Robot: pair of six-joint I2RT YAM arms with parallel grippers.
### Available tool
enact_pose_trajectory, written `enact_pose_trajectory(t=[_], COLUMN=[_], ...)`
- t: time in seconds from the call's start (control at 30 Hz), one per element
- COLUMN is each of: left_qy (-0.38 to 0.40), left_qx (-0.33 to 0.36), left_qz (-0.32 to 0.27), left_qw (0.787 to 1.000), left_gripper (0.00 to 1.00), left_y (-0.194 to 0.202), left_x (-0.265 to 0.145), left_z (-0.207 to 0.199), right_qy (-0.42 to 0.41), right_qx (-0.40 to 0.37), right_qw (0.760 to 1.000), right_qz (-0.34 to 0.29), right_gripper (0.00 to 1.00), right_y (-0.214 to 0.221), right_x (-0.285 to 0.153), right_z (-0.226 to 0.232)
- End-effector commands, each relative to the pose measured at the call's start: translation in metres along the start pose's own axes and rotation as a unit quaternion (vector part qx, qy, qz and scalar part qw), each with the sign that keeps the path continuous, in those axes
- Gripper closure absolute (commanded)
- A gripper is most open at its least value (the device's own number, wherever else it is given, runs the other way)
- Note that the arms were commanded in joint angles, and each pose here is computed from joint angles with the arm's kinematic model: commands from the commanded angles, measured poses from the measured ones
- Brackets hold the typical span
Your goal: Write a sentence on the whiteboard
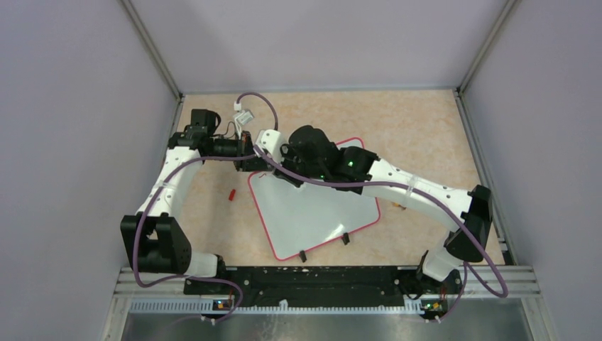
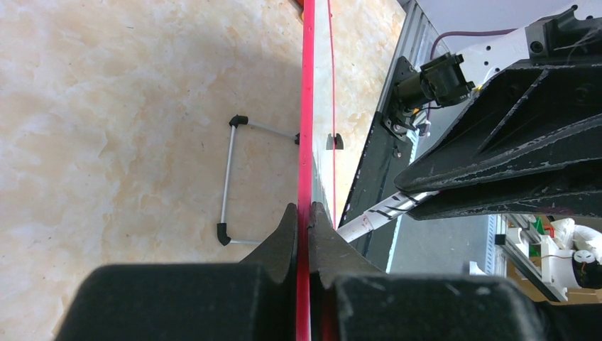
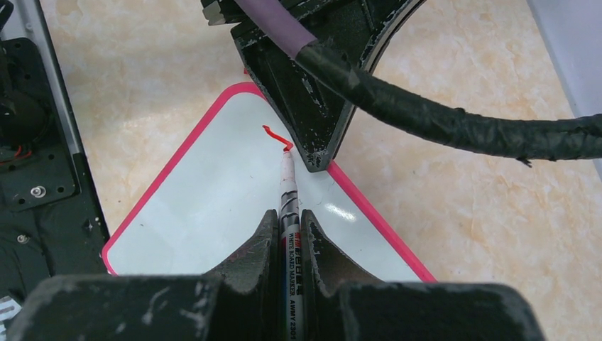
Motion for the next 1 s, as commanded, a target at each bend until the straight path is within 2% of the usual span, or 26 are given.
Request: enact_pose_trajectory(t=[0.0,0.37,0.67,0.97], left_qy=[-0.001,-0.001,0.0,-0.002], left_qx=[-0.006,-0.005,-0.006,-0.005], left_qz=[0.013,0.013,0.013,0.013], left_qw=[1.0,1.0,1.0,1.0], left_gripper=[1.0,1.0,1.0,1.0], left_y=[0.001,0.001,0.001,0.001], left_x=[0.003,0.003,0.004,0.003], left_z=[-0.004,-0.004,-0.003,-0.005], right_qy=[-0.005,-0.055,-0.056,-0.041], right_qx=[-0.005,-0.013,-0.009,-0.012], right_qw=[1.0,0.998,0.998,0.998], right_qz=[0.021,0.023,-0.012,-0.04], right_gripper=[1.0,1.0,1.0,1.0], right_y=[0.007,0.012,-0.017,-0.025], right_x=[-0.002,0.001,0.01,-0.02], right_z=[0.004,0.027,0.021,0.014])
Point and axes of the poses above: each gripper's point midway between its finger pads, its own x axis out along the fingers, its own z axis along the line the jaws close on, y = z × x, the point moved 10 cm from there along -x, back along the fingers, and after that the axes turned 14 degrees about -x, right-handed, at the moved point
